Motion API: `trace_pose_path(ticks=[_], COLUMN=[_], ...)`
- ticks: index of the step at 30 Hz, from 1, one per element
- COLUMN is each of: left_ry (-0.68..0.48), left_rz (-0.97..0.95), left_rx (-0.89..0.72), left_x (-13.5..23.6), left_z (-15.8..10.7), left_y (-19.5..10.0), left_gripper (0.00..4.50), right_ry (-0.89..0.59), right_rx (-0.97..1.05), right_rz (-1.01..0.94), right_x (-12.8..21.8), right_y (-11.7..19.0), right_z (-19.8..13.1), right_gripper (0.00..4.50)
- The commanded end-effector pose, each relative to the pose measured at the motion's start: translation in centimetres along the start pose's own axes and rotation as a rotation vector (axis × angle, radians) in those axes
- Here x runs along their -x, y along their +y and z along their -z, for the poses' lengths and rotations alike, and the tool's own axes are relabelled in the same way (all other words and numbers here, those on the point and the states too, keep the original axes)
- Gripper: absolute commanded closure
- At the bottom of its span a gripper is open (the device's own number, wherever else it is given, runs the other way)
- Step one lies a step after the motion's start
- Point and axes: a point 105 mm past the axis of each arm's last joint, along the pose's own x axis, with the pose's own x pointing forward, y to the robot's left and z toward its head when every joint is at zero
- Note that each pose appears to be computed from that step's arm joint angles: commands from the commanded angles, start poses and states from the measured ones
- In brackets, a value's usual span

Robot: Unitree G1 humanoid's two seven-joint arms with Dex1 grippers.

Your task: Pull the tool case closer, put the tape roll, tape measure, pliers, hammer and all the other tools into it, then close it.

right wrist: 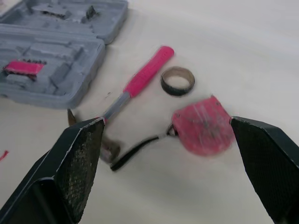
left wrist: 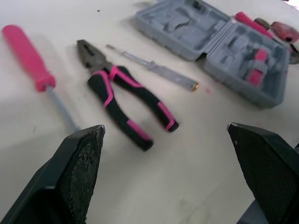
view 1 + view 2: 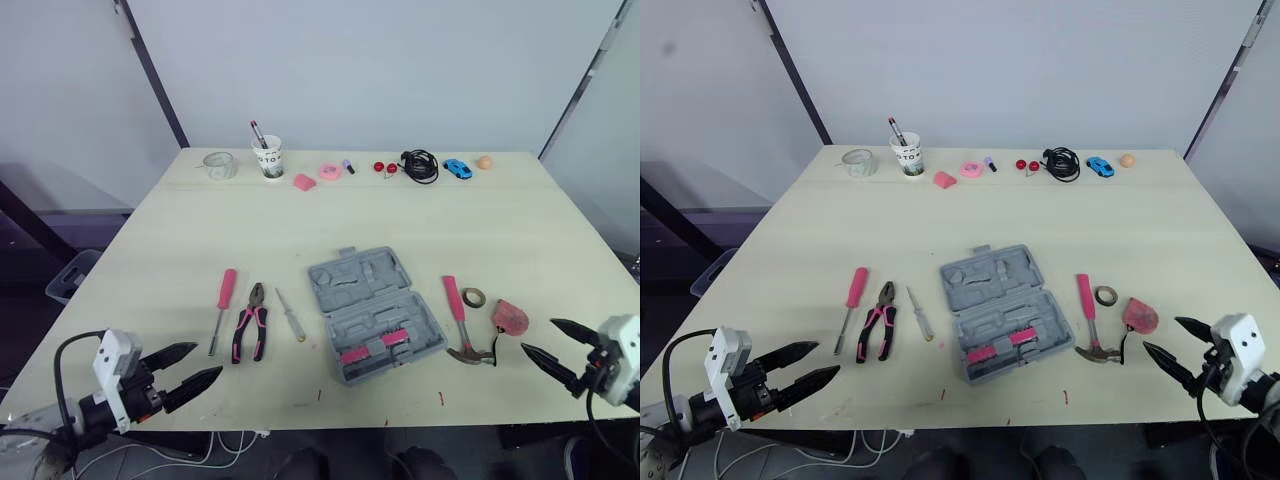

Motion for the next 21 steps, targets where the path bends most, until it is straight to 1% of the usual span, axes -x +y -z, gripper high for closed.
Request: trace_pose_path(ticks=[1, 9, 16, 19, 20, 21], left_ry=[-0.012, 0.000, 0.027, 0.047, 0.052, 0.063], left_rz=[0.046, 0.128, 0.208, 0.247, 0.256, 0.263], left_rx=[-0.054, -0.115, -0.143, -0.145, -0.143, -0.143], left_x=[-1.6, -4.7, -7.7, -9.0, -9.4, -9.7], left_z=[-2.0, -3.3, -3.7, -3.5, -3.4, -3.3], left_y=[-0.7, -1.4, -1.9, -2.1, -2.1, -2.1], left_gripper=[0.02, 0.02, 0.02, 0.00, 0.00, 0.00], right_ry=[0.008, 0.027, 0.061, 0.071, 0.075, 0.080], right_rx=[0.059, 0.088, 0.129, 0.148, 0.156, 0.160], right_rz=[-0.030, -0.099, -0.173, -0.202, -0.212, -0.222], right_x=[-1.7, -6.4, -10.5, -12.4, -13.0, -13.5], right_y=[0.1, 0.1, 0.6, 0.9, 1.1, 1.3], right_z=[-1.9, -3.3, -4.0, -4.4, -4.5, -4.5], right_gripper=[0.00, 0.00, 0.00, 0.80, 1.26, 1.82])
